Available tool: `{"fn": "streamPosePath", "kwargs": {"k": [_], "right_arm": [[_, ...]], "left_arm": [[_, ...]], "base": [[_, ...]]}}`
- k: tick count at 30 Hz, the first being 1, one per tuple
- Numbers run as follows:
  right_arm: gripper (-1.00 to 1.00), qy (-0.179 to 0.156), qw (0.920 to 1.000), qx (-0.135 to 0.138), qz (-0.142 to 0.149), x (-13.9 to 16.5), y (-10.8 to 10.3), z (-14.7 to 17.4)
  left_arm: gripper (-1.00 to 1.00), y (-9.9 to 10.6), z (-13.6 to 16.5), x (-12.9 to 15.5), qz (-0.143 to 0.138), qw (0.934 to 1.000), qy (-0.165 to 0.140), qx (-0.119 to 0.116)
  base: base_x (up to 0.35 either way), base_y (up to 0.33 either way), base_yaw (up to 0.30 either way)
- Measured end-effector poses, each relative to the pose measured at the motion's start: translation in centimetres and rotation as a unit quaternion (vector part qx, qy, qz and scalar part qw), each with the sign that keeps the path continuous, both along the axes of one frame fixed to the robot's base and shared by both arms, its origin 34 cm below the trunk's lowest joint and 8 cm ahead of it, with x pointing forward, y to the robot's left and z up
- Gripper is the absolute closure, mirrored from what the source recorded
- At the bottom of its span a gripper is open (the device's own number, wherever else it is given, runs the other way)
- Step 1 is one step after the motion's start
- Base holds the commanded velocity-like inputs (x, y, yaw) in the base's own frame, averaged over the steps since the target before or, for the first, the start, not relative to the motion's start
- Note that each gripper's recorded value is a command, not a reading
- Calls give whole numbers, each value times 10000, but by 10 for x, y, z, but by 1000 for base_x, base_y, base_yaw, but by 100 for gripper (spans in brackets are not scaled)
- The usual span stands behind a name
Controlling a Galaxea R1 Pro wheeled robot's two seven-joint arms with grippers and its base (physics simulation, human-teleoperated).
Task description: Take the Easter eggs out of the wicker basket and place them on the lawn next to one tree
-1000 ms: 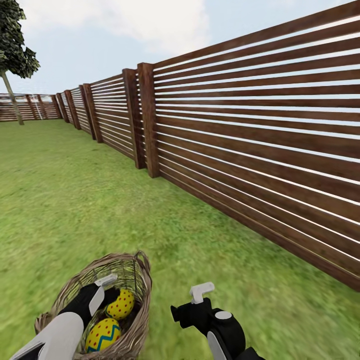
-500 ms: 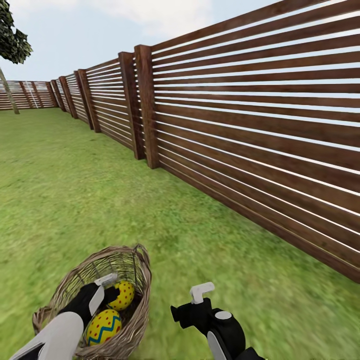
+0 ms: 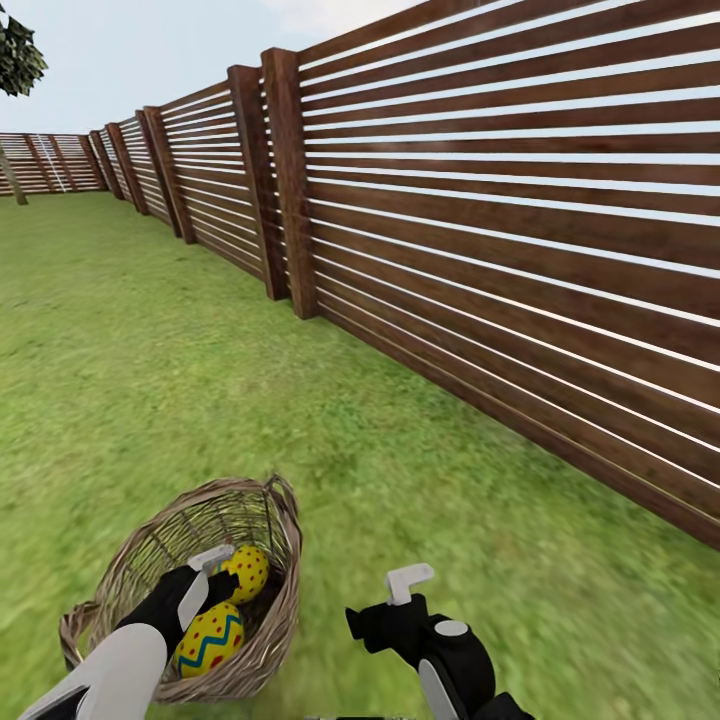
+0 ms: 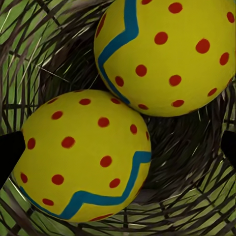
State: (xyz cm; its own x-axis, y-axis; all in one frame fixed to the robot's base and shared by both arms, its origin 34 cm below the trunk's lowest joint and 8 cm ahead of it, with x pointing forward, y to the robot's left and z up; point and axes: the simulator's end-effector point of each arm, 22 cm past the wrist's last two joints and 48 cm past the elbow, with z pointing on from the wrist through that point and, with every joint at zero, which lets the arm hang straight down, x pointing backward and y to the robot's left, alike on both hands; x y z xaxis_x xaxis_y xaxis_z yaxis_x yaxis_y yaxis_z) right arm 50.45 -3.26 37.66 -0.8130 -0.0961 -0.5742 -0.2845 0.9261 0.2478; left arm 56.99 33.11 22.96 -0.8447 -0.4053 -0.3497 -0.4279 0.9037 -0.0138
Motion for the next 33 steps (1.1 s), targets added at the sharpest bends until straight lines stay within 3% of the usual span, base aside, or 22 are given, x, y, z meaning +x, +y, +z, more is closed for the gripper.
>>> {"fn": "streamPosePath", "kwargs": {"k": [18,25,33], "right_arm": [[-100,375,9993,-5,-31,-9,-2,-33],[-100,375,9993,-4,-32,-9,-2,-33],[-100,371,9993,-7,-31,-9,-2,-33]], "left_arm": [[-100,2,-36,-20,9,9994,347,28],[-100,21,-33,-23,182,9980,385,467],[-100,25,-32,-24,222,9974,397,561]], "base": [[0,0,0],[0,0,0],[0,0,0]]}}
